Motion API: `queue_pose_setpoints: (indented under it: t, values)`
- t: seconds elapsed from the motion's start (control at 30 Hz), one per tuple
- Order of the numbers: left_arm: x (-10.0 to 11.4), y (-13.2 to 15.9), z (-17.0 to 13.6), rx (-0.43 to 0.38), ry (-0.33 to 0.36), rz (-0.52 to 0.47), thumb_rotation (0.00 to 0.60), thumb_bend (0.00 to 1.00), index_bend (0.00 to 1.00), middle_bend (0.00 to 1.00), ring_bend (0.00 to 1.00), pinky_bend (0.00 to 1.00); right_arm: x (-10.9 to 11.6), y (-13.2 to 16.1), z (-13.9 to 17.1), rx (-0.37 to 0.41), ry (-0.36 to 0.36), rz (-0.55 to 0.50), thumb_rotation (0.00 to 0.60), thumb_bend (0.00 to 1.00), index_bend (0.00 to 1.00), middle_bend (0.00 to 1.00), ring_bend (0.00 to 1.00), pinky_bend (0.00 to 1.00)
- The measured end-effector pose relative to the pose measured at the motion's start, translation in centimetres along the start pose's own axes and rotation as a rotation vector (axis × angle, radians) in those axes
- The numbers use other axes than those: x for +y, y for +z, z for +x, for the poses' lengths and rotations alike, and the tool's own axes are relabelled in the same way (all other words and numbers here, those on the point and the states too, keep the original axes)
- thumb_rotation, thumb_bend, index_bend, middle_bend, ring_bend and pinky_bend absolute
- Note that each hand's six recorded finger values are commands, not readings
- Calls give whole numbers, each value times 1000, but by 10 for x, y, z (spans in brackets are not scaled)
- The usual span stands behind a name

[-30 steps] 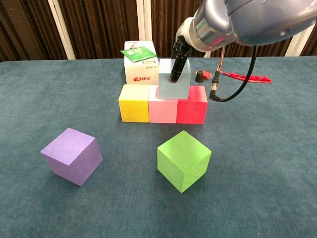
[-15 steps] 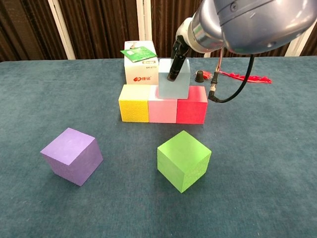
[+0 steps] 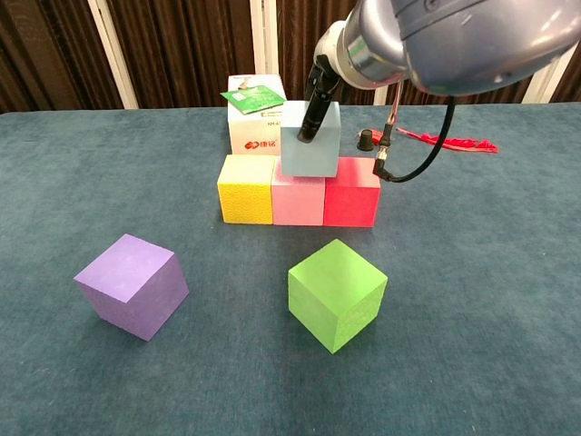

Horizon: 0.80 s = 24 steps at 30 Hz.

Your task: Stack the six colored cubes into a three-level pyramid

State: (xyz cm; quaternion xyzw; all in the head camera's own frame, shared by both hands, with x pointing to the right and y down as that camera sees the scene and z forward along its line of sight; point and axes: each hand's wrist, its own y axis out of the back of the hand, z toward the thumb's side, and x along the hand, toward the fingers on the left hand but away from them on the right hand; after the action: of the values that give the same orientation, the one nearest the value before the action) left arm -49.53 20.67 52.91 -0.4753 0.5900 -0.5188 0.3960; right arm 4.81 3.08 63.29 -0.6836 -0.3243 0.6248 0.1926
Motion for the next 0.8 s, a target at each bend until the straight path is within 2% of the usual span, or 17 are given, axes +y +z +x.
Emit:
queue_pose_setpoints:
  t: [0.8]
  values:
    - [-1,2,-2,-2,-1,7,600,408,214,70,0,0,-3,-12,-3,-2,21,-3,600,336,314,317,148,0]
